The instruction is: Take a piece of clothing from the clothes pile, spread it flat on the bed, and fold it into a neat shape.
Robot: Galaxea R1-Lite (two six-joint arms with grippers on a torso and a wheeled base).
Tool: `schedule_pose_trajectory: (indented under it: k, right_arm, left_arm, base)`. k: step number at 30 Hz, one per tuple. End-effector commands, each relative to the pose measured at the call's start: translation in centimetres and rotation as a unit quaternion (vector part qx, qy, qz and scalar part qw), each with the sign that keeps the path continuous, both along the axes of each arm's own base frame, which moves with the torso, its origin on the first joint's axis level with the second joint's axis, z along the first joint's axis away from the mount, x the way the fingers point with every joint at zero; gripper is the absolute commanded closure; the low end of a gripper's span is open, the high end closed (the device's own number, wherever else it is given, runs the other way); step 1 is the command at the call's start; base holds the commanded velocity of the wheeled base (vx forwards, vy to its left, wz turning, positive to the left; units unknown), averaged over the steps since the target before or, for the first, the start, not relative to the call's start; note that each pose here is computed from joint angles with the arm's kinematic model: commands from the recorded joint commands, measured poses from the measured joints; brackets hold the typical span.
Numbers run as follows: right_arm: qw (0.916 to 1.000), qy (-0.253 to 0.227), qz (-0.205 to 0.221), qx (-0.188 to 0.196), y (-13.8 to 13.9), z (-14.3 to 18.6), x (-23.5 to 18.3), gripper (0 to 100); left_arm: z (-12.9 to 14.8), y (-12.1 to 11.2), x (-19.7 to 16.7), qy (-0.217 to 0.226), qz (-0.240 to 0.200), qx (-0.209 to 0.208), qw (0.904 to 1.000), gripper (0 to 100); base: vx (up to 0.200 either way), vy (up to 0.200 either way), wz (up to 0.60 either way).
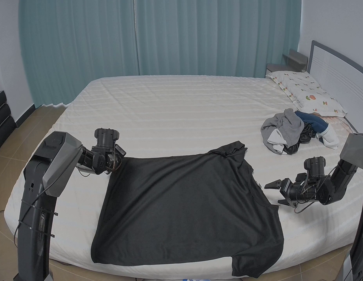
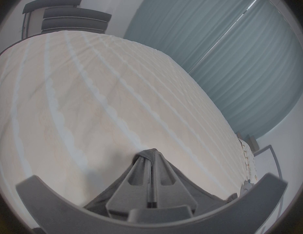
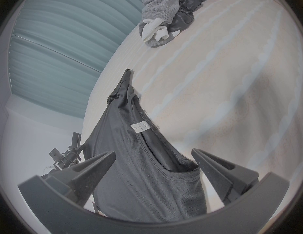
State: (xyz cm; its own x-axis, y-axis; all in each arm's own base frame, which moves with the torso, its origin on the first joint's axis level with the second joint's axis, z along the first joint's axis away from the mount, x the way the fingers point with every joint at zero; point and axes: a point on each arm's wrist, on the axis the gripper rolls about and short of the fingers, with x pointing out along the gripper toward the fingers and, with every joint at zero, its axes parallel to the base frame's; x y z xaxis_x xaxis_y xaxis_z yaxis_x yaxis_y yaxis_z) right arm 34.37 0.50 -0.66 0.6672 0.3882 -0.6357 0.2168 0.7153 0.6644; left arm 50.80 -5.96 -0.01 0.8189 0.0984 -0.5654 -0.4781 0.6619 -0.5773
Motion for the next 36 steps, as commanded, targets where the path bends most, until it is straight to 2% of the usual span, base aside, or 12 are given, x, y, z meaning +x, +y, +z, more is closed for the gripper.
schedule_pose_trajectory:
  k: [1, 6, 11, 14, 25, 34, 35, 36]
  right_arm:
    - [1.0, 0.005, 0.001, 0.0, 0.1, -0.4, 0.0, 0]
    - [1.0, 0.005, 0.001, 0.0, 0.1, -0.4, 0.0, 0]
    - [1.0, 0.003, 0.001, 0.0, 0.1, -0.3, 0.1, 0]
    - [1.0, 0.003, 0.0, -0.001, 0.1, -0.3, 0.1, 0]
    - [1.0, 0.002, -0.001, 0.0, 0.1, -0.3, 0.2, 0]
    - [1.0, 0.001, -0.001, 0.001, 0.1, -0.3, 0.2, 0]
    - [1.0, 0.0, -0.001, 0.001, 0.1, -0.2, 0.3, 0]
    - [1.0, -0.001, -0.001, 0.001, 0.1, -0.2, 0.3, 0]
  left_arm:
    - [-0.2, 1.3, 0.3, -0.002, 0.004, -0.006, 1.0, 100]
    - [0.0, 2.6, 0.6, -0.021, 0.012, -0.01, 0.9997, 100]
    - [-0.2, 3.1, 0.7, -0.023, 0.004, 0.006, 0.9997, 100]
    - [0.2, 3.8, 1.3, -0.055, 0.007, 0.011, 0.9984, 100]
    - [-0.7, 4.0, 2.4, -0.071, 0.009, 0.01, 0.9974, 100]
    - [-0.3, 4.0, 2.7, -0.082, 0.012, 0.009, 0.9966, 100]
    - [-0.3, 4.0, 2.7, -0.08, 0.012, 0.009, 0.9967, 0]
    - [-0.5, 4.1, 2.7, -0.077, 0.012, 0.009, 0.9969, 0]
  base:
    - [0.0, 0.0, 0.0]
    - [0.0, 0.0, 0.0]
    - [0.0, 0.0, 0.0]
    - [0.0, 0.0, 0.0]
    - [0.0, 0.0, 0.0]
    - [0.0, 0.0, 0.0]
    - [0.0, 0.0, 0.0]
    - [0.0, 0.0, 0.0]
